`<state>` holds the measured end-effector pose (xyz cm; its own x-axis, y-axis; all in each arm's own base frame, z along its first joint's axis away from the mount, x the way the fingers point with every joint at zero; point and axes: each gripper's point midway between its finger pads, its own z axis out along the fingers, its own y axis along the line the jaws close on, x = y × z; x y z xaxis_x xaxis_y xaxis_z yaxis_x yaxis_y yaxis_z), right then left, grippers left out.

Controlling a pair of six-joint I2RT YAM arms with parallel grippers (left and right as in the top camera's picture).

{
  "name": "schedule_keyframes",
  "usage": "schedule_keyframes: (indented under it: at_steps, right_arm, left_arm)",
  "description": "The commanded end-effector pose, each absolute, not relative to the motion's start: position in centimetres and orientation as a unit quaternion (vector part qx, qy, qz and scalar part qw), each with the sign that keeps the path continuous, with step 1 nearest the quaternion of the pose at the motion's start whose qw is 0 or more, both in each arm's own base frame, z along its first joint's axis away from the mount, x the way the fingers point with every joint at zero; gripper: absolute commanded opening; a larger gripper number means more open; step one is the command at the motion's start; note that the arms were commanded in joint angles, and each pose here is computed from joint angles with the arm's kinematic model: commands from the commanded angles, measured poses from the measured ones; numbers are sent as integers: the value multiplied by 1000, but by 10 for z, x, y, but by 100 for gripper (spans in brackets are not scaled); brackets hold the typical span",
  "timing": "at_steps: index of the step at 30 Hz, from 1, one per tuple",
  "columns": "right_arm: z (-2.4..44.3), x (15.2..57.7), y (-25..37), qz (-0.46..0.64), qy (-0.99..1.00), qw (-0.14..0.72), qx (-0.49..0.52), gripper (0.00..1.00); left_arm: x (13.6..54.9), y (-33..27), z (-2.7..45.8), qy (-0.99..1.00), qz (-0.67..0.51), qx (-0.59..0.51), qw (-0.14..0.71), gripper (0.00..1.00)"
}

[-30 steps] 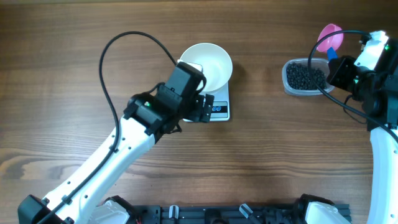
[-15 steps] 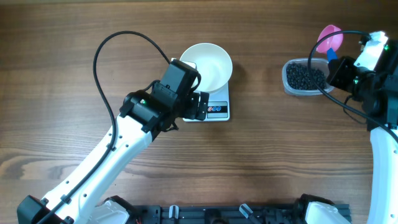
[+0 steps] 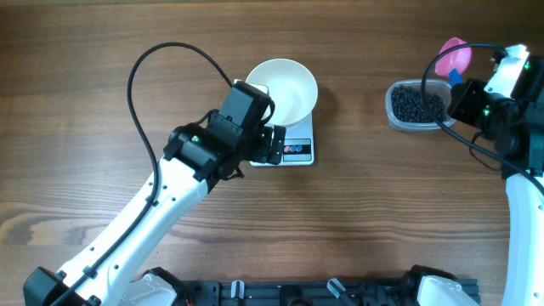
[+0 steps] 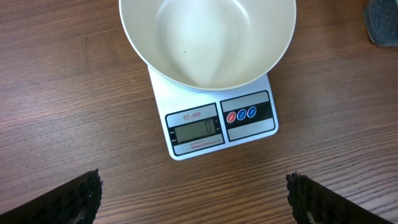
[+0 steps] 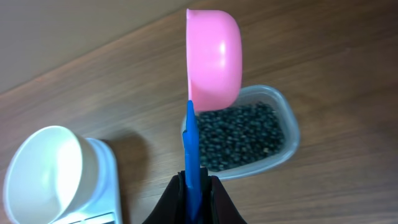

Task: Scoop item into bowl and weigh 150g on scale

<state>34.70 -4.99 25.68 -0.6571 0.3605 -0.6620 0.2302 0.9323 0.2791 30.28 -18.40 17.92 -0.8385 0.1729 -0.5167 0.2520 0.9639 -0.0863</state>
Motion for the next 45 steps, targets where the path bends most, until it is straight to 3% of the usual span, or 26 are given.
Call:
schedule_keyframes:
  at_steps: [1, 24, 45]
  right_arm:
    - [254, 346, -61, 43, 912, 379, 151, 4]
    - [171, 352, -67, 31, 961, 244, 128, 4]
    - [114, 376, -60, 60, 976, 195, 81, 4]
  left_arm:
    - [299, -185, 181, 955, -83, 110, 262, 100]
    - [299, -185, 181, 955, -83, 110, 262, 100]
    - [299, -185, 181, 955, -83, 110, 262, 100]
